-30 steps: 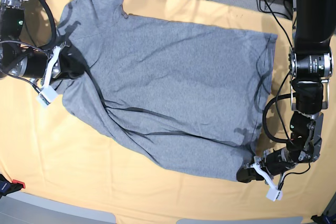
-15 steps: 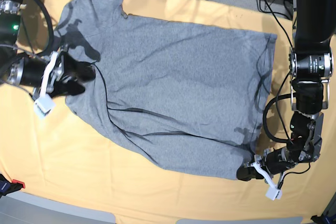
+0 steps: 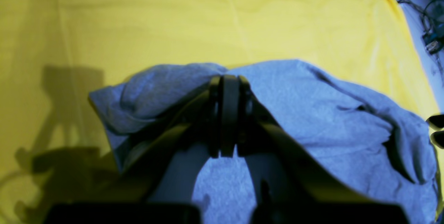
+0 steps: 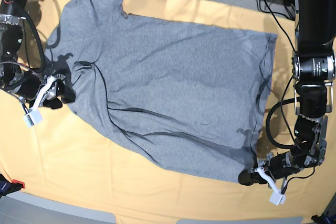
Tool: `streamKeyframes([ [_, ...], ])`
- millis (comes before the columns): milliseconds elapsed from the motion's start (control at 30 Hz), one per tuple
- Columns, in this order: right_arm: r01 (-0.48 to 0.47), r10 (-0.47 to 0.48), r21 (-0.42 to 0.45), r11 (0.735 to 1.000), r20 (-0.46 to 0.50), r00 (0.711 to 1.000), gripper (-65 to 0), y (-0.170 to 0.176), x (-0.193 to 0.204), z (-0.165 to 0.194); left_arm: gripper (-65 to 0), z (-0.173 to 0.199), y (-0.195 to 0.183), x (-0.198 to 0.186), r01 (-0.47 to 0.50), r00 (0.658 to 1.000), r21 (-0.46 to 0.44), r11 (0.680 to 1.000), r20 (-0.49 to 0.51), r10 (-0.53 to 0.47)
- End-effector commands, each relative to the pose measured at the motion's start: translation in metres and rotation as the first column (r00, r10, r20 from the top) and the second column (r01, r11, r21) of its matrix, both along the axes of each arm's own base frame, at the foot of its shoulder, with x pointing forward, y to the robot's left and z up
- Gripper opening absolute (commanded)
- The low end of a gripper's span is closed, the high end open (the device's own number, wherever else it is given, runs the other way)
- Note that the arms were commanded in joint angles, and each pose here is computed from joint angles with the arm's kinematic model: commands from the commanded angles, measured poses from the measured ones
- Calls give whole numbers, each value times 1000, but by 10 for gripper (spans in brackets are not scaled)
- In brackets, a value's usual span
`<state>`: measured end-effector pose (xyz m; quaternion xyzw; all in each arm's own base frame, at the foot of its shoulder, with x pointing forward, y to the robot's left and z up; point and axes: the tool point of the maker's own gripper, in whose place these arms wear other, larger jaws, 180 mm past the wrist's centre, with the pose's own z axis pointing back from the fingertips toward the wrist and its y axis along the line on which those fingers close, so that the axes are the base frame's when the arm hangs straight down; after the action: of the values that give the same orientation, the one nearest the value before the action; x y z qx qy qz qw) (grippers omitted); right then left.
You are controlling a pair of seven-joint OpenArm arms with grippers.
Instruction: Layout the t-shirt on the table in an organized manner, then fold the t-shirt properly
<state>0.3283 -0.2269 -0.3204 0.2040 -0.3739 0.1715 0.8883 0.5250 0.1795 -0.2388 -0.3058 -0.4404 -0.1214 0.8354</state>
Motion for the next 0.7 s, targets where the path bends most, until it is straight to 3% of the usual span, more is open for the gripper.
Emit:
streamKeyframes([
  [0, 12, -14, 22, 1000, 56, 998, -355, -4, 12, 17, -650, 35, 2, 12, -5, 996, -26, 1000, 85, 7],
  [133, 11, -15, 115, 993, 29, 999, -366, 8, 10, 6, -650, 35, 2, 12, -5, 996, -26, 1000, 85, 7],
  [267, 2, -9, 147, 989, 46, 999, -382, 21, 16, 8, -650, 35, 1, 12, -5, 996, -26, 1000, 85, 7],
  [300, 0, -8, 154, 988, 57, 998, -427, 22, 19, 11, -650, 35, 1, 12, -5, 996, -26, 1000, 85, 7],
  [400, -14, 2, 164, 986, 74, 997, -650, 26, 26, 20, -650, 35, 2, 12, -5, 996, -26, 1000, 85, 8],
  [667, -161, 140, 225, 961, 105, 985, -650, 59, 12, 52, -650, 34, 1, 12, -3, 996, -27, 1000, 84, 6],
])
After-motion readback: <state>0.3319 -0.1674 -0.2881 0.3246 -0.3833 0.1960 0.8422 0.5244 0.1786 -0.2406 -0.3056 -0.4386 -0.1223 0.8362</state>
